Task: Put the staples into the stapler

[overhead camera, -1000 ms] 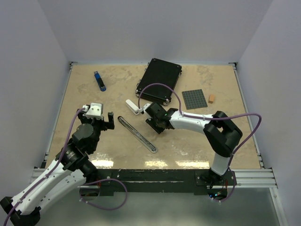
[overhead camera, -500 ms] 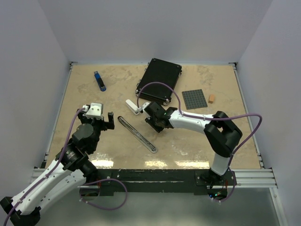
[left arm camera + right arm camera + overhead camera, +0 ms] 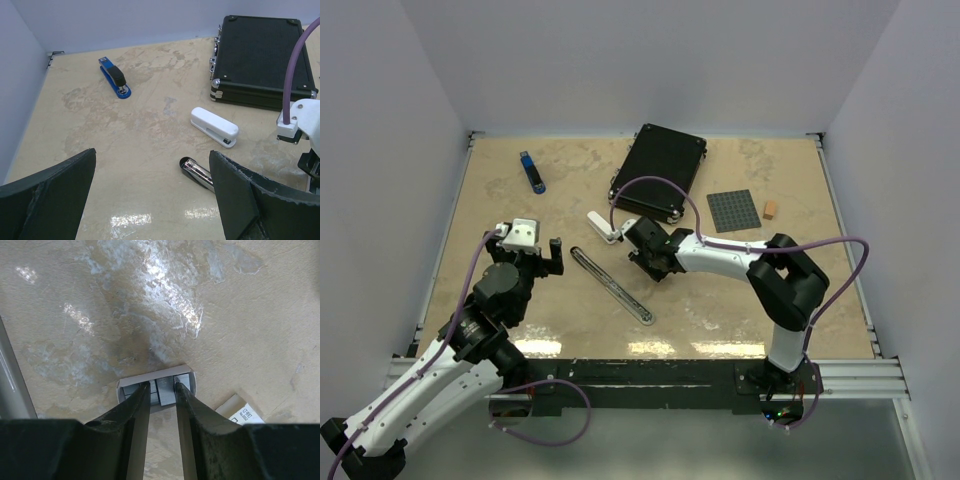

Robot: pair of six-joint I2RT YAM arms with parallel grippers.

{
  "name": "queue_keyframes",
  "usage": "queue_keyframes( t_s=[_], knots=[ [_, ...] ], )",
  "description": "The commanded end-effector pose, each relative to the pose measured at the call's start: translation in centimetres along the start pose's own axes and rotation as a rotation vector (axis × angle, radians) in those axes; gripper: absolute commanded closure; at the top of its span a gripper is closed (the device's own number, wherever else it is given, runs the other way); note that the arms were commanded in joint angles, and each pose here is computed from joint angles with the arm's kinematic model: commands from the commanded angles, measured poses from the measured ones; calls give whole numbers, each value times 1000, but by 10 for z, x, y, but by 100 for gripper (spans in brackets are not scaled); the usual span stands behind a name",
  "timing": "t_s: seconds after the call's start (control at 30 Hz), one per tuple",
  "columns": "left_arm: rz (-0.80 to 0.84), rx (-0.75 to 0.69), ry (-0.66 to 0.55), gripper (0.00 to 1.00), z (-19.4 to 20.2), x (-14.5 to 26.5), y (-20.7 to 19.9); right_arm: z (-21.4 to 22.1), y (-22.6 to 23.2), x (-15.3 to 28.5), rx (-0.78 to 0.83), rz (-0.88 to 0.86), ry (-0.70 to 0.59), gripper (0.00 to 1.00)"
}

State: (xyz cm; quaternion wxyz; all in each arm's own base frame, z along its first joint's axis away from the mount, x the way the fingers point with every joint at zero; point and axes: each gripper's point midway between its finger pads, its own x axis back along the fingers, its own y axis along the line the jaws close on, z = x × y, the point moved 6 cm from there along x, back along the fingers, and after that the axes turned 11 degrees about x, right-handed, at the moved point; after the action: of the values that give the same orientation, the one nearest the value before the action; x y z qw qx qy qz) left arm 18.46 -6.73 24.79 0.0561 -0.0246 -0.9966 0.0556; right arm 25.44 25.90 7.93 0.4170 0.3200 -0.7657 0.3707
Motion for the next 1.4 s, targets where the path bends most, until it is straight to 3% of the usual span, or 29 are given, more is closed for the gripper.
queue_keyframes(
  t_s=[0.0, 0.27, 0.5, 0.67, 0.8, 1.37],
  knots=[
    [11, 33, -33, 0, -16, 1, -2, -9, -5, -1, 4, 33, -16, 68],
    [13, 28, -29, 0, -15, 0, -3, -1, 4, -8, 10, -27, 16, 70],
    [20, 28, -29, 0, -15, 0, -3, -4, 8, -1, 7, -70, -3, 80],
    [21, 27, -26, 0, -15, 0, -4, 0, 6, -3, 12, -67, 23, 79],
    [19, 27, -28, 0, -15, 0, -3, -2, 6, -2, -6, -81, 11, 92],
    [20, 29, -29, 0, -15, 0, -3, -26, -12, 55, -57, -55, -129, 96]
  ],
)
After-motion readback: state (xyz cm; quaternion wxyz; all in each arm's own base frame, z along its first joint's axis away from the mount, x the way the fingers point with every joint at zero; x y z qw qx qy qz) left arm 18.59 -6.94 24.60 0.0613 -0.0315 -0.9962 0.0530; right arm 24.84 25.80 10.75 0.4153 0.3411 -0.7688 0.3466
